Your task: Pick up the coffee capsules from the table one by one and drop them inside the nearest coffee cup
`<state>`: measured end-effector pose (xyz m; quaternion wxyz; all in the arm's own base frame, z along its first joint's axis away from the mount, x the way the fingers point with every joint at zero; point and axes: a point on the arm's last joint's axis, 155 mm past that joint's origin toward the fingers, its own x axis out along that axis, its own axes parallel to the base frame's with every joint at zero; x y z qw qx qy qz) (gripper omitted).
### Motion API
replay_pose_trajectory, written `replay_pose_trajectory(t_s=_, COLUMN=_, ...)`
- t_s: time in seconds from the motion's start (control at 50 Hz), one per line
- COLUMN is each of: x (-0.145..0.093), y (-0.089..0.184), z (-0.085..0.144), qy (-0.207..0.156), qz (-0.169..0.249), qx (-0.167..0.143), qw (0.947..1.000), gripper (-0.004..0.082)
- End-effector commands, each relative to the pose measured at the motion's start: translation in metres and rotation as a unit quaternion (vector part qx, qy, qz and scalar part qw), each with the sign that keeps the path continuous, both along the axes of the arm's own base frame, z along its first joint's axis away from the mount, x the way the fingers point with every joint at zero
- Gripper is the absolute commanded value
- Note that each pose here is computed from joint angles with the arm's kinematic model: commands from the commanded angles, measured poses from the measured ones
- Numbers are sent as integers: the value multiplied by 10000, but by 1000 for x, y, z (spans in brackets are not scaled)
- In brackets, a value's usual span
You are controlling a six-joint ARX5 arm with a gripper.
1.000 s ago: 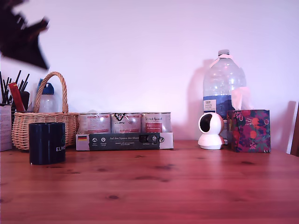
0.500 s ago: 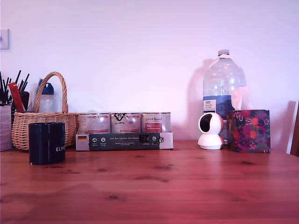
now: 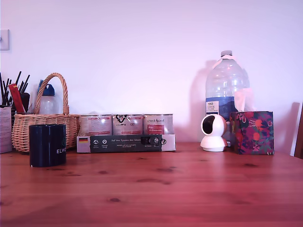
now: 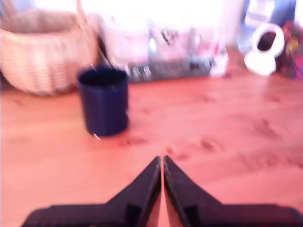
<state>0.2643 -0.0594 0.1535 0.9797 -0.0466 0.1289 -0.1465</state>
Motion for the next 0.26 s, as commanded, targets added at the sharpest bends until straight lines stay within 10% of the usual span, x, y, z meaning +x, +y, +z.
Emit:
replay_pose_trajectory(t_s=0.0, x=-4, y=2, z=-2, qy=-49, qz=57, qx=16, qw=10000, gripper=-19)
replay_pose_trajectory(t_s=0.24, x=-17, y=5, z=13, qy=-370, qz=125, qx=12, qw=9992, gripper=-19)
